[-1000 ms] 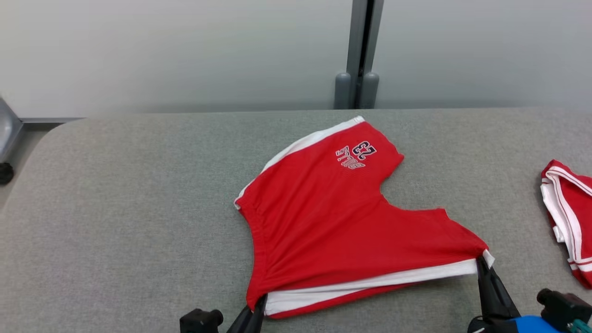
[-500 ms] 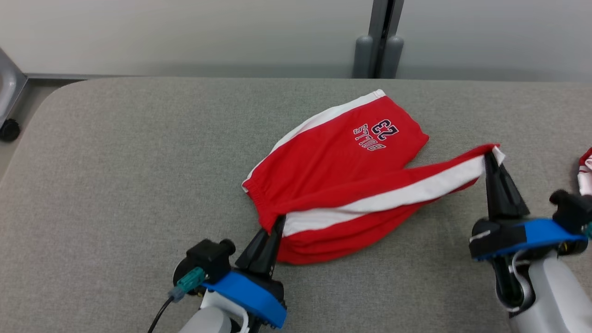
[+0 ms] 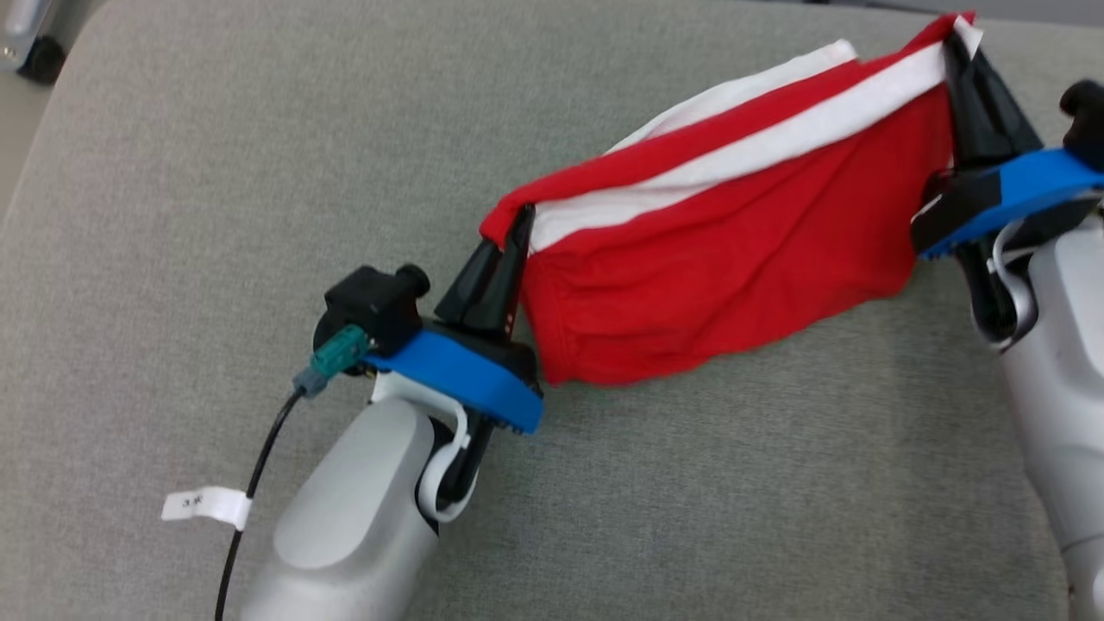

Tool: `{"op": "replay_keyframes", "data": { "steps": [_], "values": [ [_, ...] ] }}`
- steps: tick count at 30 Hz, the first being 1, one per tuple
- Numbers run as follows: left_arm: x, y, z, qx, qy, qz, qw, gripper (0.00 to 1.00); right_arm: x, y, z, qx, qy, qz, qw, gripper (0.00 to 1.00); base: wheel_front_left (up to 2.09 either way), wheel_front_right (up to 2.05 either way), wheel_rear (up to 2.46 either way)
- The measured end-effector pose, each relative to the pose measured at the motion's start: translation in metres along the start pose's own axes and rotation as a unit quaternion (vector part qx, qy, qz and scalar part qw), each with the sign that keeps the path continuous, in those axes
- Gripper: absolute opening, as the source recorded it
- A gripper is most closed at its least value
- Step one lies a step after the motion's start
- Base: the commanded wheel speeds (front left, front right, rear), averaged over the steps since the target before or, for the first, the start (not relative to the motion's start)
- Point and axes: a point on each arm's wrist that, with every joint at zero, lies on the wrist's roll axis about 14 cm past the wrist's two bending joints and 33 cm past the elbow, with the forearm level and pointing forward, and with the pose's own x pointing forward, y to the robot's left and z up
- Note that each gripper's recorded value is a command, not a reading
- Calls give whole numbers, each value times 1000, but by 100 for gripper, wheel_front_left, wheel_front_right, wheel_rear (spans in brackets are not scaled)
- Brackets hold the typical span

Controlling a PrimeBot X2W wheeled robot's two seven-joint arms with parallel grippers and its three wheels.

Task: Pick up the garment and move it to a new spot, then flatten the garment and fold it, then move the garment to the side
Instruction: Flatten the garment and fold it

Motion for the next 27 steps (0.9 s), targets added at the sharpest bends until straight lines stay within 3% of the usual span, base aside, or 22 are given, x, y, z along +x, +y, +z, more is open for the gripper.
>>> {"op": "replay_keyframes", "data": {
  "steps": [5, 6, 7, 8, 9, 10, 11, 12, 17, 27],
  "values": [
    [13, 27, -5, -10, 6, 28, 1000, 0, 30, 4, -29, -13, 29, 12, 999, 0, 0, 0, 0],
    [14, 31, -7, -12, 9, 32, 999, 0, 34, 6, -34, -19, 34, 16, 999, 6, 0, 0, 0],
    [14, 34, -10, -15, 12, 36, 999, 0, 38, 8, -39, -23, 38, 19, 999, 40, 0, 0, 0],
    [15, 37, -12, -18, 14, 40, 999, 0, 42, 9, -43, -22, 40, 20, 999, 100, 0, 0, 0],
    [15, 41, -13, -21, 15, 45, 999, 8, 45, 9, -45, -22, 41, 20, 999, 100, 0, 0, 0],
    [15, 45, -14, -23, 15, 51, 998, 38, 47, 10, -47, -22, 41, 21, 999, 100, 0, 0, 0],
    [14, 48, -15, -22, 16, 55, 998, 82, 49, 11, -47, -21, 39, 22, 999, 100, 0, 0, 0],
    [14, 51, -16, -22, 18, 58, 998, 100, 51, 13, -47, -20, 36, 23, 999, 100, 0, 0, 0],
    [8, 51, -24, -22, 28, 63, 997, 100, 46, 16, -46, -30, 36, 28, 999, 100, 0, 0, 0],
    [-27, 52, -40, -35, 45, 91, 994, 100, 1, -8, -88, -56, 120, 7, 991, 100, 0, 0, 0]
  ]
}}
